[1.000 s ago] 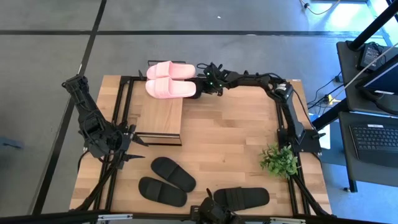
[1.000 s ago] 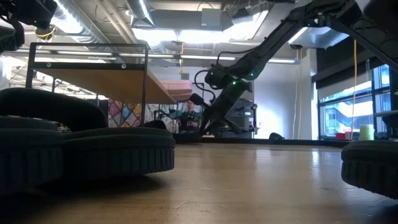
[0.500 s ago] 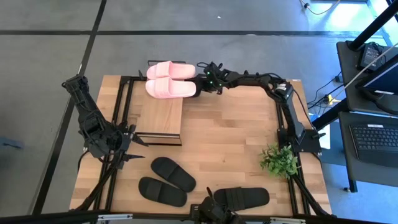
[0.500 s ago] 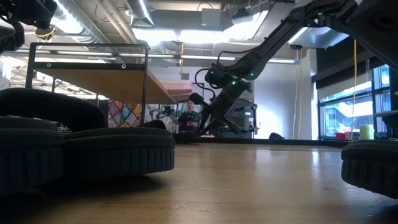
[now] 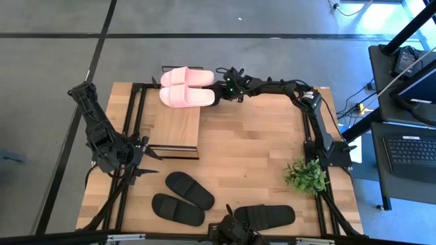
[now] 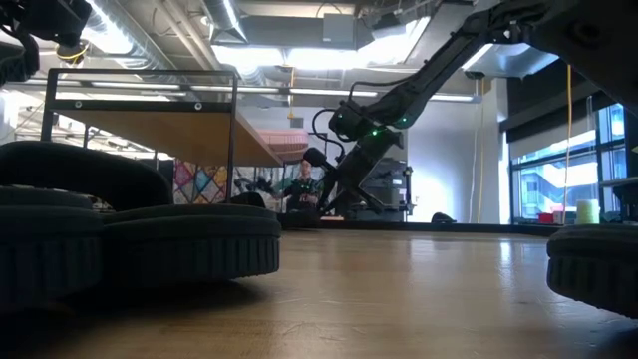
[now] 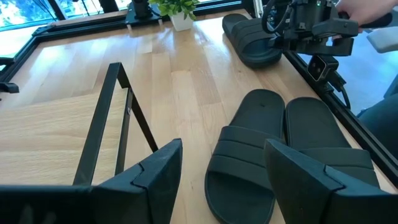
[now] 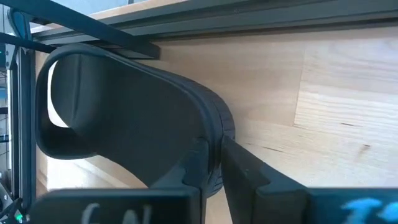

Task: Pick and place slides into the shelf
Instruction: Put the top right black slide under the shelf

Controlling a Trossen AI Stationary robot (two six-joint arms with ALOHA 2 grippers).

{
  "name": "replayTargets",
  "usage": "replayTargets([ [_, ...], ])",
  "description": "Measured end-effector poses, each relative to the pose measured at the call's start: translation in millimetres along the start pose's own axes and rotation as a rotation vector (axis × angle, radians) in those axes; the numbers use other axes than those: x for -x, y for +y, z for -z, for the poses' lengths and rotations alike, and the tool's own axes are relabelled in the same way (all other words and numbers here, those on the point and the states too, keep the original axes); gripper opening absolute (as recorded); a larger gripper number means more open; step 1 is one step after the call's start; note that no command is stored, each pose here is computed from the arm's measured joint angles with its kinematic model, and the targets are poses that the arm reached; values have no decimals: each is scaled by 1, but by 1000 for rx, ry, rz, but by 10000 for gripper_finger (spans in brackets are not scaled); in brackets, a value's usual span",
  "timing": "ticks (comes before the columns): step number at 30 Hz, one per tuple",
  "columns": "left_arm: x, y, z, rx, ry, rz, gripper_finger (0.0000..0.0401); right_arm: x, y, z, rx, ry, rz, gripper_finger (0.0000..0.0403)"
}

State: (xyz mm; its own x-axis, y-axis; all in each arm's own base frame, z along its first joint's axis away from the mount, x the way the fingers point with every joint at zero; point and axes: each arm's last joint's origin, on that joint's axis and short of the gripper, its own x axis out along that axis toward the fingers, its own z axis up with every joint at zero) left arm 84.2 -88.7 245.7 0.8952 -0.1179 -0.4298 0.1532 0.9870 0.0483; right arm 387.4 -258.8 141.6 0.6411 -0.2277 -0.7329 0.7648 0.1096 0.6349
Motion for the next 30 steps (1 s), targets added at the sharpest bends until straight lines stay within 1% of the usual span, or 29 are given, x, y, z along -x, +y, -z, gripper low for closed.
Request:
replayTargets([
  [11, 0, 0, 0, 23, 0, 0, 217, 0, 0, 0, 3, 0, -1, 42],
  [14, 0, 0, 0, 23, 0, 0, 217, 0, 0, 0, 3, -1, -1, 49],
  [17, 0, 0, 0, 23, 0, 0, 217, 0, 0, 0, 5, 0, -3, 68],
  [25, 0, 0, 0, 23, 0, 0, 217, 0, 1, 0, 0, 0, -7, 142],
  [30, 0, 0, 0, 24, 0, 0, 217, 2, 2, -1, -15, -2, -10, 156],
])
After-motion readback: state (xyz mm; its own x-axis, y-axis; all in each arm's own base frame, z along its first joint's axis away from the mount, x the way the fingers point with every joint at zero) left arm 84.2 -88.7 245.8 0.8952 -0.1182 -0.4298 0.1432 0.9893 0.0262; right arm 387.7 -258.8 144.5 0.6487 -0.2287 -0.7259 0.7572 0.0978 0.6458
